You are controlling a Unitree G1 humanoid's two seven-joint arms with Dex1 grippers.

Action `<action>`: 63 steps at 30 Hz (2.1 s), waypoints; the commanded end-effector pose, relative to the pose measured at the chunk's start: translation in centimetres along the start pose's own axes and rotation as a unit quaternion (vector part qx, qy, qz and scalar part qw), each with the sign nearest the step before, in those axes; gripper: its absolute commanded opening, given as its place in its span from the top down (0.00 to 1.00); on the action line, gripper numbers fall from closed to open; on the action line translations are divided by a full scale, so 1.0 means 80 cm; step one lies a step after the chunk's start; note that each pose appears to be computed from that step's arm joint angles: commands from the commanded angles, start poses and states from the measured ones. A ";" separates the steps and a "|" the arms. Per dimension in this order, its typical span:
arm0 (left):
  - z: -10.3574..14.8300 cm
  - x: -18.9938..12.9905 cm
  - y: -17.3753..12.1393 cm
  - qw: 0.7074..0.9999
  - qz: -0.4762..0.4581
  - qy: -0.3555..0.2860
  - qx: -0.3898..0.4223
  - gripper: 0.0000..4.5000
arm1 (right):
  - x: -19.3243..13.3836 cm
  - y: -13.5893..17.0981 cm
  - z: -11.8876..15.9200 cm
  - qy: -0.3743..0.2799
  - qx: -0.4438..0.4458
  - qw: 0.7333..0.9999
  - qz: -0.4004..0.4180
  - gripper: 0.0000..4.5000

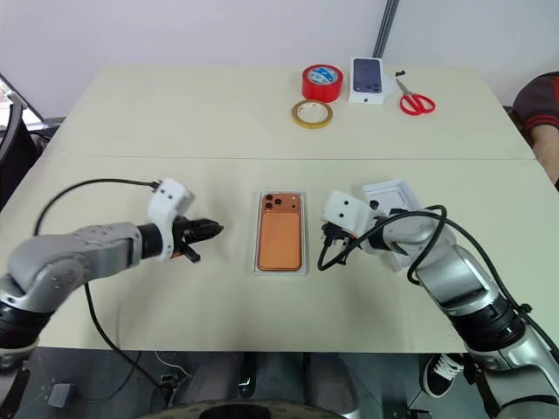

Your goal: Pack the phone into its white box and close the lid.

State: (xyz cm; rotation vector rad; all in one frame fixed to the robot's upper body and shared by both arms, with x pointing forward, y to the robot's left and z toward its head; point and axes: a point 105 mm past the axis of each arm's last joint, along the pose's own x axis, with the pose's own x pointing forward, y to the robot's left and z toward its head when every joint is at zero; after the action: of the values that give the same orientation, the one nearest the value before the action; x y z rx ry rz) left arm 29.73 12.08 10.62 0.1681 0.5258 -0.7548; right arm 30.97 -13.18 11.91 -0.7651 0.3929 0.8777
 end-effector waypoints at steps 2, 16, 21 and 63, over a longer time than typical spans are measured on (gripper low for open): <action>0.008 0.030 -0.021 0.998 -0.037 0.001 0.059 0.99 | 0.015 0.004 0.025 -0.014 -0.042 0.999 -0.007 1.00; 0.038 0.094 -0.131 0.966 -0.234 0.017 0.107 0.99 | -0.028 0.015 -0.007 0.035 -0.054 0.998 0.010 1.00; 0.037 0.105 -0.167 0.950 -0.285 0.035 0.123 0.99 | -0.064 0.019 -0.041 0.081 -0.039 0.996 0.004 1.00; 0.062 -0.005 -0.086 0.926 -0.194 -0.226 0.232 1.00 | -0.091 -0.069 -0.068 0.108 0.343 0.924 -0.130 0.99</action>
State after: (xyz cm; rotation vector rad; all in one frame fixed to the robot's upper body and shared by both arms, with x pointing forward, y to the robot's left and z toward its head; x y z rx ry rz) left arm 27.06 5.85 14.34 0.3069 -0.0175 -1.2643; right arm 30.84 -23.50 12.47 -0.2521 0.8112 0.3569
